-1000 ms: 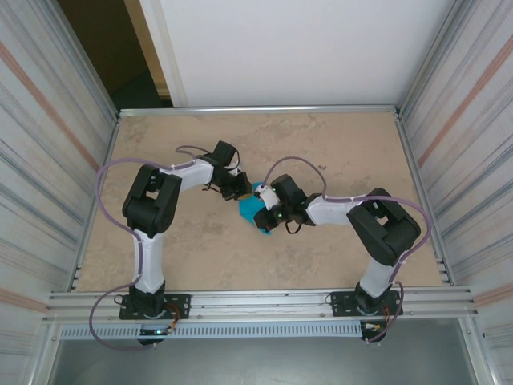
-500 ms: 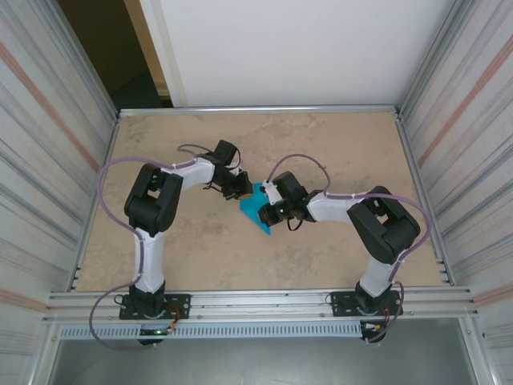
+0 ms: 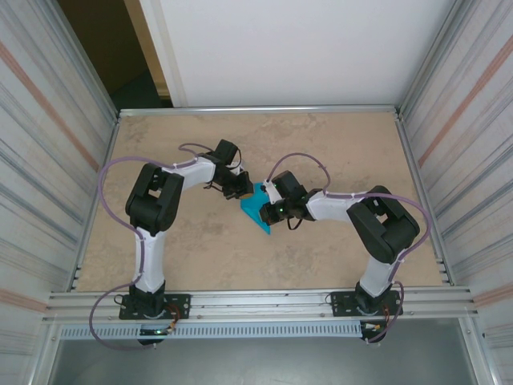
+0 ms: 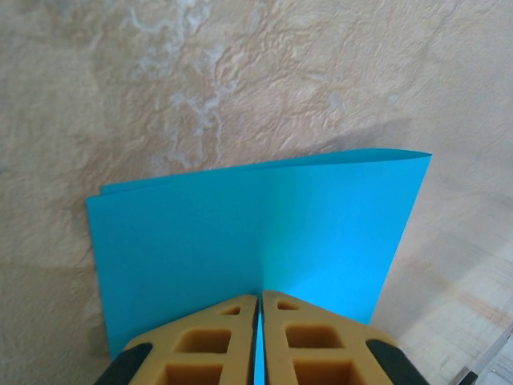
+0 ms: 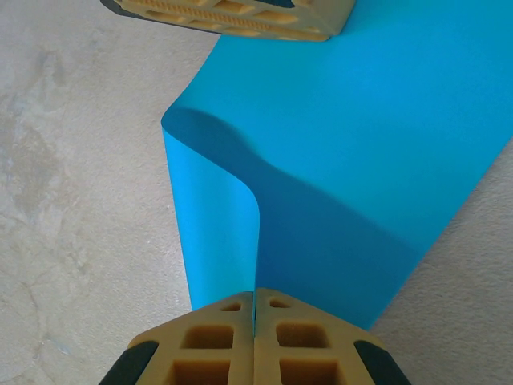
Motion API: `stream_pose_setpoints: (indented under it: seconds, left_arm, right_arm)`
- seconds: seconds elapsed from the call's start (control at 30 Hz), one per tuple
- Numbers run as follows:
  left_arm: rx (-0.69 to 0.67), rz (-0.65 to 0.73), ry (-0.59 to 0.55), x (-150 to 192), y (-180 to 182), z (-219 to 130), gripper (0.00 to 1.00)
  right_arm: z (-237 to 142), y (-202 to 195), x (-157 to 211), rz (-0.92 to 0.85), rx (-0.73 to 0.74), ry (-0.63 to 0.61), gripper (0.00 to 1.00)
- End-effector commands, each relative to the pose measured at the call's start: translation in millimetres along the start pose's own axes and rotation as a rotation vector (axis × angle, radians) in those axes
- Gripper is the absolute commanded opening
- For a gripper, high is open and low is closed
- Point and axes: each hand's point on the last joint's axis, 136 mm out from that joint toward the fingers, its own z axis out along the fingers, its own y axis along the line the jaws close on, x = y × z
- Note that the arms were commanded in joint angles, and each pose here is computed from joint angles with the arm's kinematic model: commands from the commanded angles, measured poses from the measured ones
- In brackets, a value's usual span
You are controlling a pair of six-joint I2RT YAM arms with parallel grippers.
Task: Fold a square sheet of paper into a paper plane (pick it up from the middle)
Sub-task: Third fold the triangle at the center of the table.
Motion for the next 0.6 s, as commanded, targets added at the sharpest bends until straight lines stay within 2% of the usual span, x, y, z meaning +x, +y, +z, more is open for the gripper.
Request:
stream_pose_setpoints:
  seconds: [0.0, 0.57]
  left_arm:
    - [-0.07, -0.013, 0.073, 18.1, 19.3, 16.0, 0.12]
    - [-0.066, -0.012, 0.077, 19.5, 17.5, 16.3, 0.12]
  right_arm:
    - [2.8, -4.0, -4.4, 0.02, 0.024, 0.006, 0.03]
    - [6.7, -7.9, -1.5, 0.029, 0.041, 0.027, 0.03]
